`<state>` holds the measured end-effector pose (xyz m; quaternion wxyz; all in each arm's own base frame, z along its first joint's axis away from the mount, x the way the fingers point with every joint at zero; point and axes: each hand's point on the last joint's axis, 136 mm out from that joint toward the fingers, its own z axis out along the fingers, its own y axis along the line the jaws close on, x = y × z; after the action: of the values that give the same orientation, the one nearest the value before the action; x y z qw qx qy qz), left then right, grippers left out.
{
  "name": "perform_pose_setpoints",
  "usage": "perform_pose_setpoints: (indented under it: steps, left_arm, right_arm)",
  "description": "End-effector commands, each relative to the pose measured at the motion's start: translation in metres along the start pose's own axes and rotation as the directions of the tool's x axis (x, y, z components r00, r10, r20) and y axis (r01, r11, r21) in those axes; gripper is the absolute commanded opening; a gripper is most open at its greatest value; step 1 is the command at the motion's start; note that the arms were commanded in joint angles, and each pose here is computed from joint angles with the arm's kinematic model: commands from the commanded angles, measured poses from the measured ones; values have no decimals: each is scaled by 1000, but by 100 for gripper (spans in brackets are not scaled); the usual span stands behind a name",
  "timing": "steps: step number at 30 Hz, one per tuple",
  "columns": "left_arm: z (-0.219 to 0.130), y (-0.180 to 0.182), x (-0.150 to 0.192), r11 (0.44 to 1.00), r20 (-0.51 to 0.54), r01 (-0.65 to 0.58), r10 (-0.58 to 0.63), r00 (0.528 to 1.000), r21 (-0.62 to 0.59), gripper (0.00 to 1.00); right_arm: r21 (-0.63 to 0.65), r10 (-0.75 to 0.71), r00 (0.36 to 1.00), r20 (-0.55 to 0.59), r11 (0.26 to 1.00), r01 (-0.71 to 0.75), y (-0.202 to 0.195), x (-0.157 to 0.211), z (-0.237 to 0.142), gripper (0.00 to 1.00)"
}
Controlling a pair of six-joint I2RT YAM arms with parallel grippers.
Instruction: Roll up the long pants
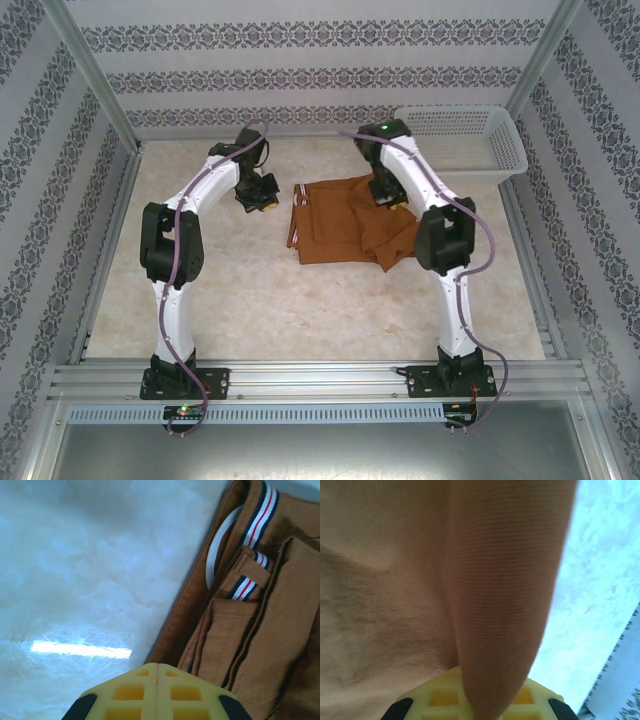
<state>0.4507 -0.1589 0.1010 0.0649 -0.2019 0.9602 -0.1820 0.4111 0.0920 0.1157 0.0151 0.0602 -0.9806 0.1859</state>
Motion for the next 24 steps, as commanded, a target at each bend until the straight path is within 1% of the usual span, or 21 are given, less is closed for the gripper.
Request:
perform_pose_setpoints:
  steps: [1, 4, 9, 11, 13, 15, 19, 24]
  left_arm:
    - [-21, -7, 5, 999, 31, -48, 47, 998, 20, 0]
    - [-21, -5, 9, 998, 28, -54, 53, 998, 16, 0]
    - [-18, -3, 11, 999, 27, -43, 42, 999, 24, 0]
    - [-16, -5, 12, 998, 28, -27, 26, 999, 49, 0]
    - [-10, -9, 15, 996, 20, -2, 0, 1000, 86, 0]
    - [-5, -10, 18, 994, 16, 21, -23, 1000, 104, 0]
    - [-2, -13, 21, 993, 7, 27, -28, 1000, 114, 0]
    - [7, -19, 24, 993, -8, 20, -19, 1000, 120, 0]
  right_arm:
    - [104, -44, 996, -80, 993, 53, 11, 5, 19, 0]
    - [99, -66, 994, -84, 992, 74, 32, -2, 25, 0]
    - [76, -95, 994, -49, 992, 98, 64, -11, 22, 0]
    - [39, -89, 994, -61, 995, 92, 76, -9, 26, 0]
    - [-26, -71, 995, -71, 997, 69, 90, -8, 30, 0]
    - [-56, -56, 997, -61, 997, 52, 98, -8, 29, 0]
    - [-86, -34, 999, -2, 996, 34, 98, -13, 11, 0]
    - [-115, 16, 999, 46, 993, -10, 73, -19, -13, 0]
